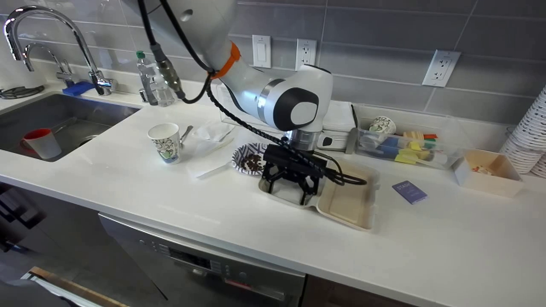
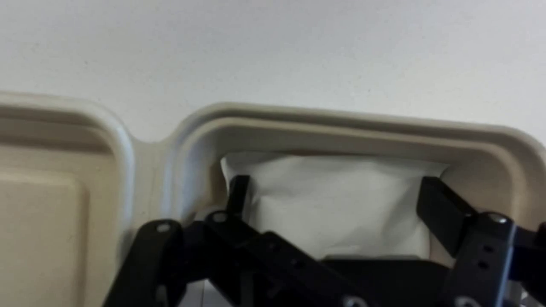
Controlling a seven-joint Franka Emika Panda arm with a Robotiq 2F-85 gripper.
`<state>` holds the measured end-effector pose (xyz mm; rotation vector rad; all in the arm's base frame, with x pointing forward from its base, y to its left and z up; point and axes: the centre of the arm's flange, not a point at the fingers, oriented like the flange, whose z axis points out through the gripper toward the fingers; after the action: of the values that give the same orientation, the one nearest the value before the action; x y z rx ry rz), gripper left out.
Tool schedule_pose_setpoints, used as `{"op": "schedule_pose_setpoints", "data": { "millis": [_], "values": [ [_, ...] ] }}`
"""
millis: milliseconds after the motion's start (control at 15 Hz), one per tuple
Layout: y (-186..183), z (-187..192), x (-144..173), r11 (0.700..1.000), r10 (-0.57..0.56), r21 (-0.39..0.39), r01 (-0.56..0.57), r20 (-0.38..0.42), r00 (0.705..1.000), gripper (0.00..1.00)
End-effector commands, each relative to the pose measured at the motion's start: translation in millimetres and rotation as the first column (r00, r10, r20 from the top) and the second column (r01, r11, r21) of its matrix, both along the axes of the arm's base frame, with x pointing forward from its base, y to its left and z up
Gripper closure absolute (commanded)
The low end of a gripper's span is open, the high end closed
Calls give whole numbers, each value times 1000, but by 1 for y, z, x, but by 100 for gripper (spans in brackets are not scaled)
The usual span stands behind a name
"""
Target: Pick up the tissue and put it into the take-away food container
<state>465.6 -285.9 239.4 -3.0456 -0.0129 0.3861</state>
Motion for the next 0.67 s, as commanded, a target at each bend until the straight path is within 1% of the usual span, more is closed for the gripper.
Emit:
{"op": "schedule_pose_setpoints", "data": {
  "millis": [0, 400, 533, 600],
  "values": [
    [0, 10, -2, 999, -36, 18, 36, 0, 999, 0],
    [-12, 64, 3, 996, -93, 18, 92, 119, 989, 0],
    [-13, 79, 6, 994, -105, 17, 103, 156, 982, 0],
    [-13, 85, 8, 995, -96, 13, 95, 187, 978, 0]
  ]
}}
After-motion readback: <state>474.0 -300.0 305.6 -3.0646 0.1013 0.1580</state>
